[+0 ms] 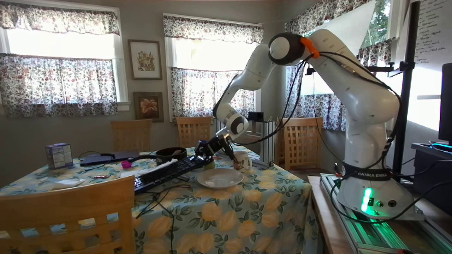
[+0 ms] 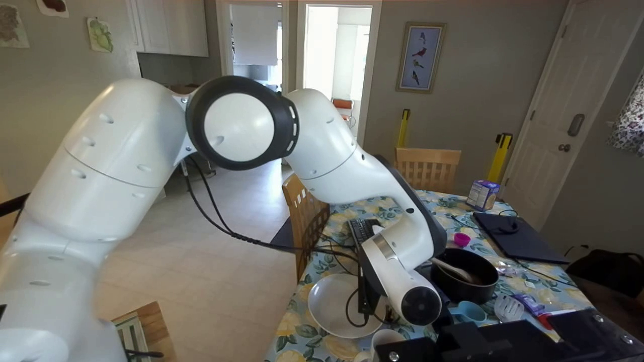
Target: Pick up the computer keyboard and put it on top of the pot
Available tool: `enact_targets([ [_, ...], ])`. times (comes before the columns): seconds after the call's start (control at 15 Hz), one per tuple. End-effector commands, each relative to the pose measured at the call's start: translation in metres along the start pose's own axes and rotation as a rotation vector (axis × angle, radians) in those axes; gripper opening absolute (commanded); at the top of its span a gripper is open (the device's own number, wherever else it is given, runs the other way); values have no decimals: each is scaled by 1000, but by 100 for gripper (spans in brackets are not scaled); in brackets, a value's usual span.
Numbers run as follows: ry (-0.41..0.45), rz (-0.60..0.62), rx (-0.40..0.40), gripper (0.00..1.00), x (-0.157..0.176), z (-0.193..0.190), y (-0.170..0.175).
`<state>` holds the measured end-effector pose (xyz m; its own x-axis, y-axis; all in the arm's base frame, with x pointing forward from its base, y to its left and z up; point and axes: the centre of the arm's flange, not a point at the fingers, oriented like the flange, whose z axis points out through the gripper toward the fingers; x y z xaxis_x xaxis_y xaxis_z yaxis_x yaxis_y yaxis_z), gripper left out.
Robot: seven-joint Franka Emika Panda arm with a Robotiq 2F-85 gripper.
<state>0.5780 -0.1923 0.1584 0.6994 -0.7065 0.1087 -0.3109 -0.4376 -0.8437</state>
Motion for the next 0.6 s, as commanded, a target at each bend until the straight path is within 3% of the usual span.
enact_targets([
  [0.0,-42,1,38,25,-11,-18,-22],
  [0.4,-87,-36,60,23,-24,-35,-44],
  [0.53,-99,-42,66,13,-27,-39,-49],
])
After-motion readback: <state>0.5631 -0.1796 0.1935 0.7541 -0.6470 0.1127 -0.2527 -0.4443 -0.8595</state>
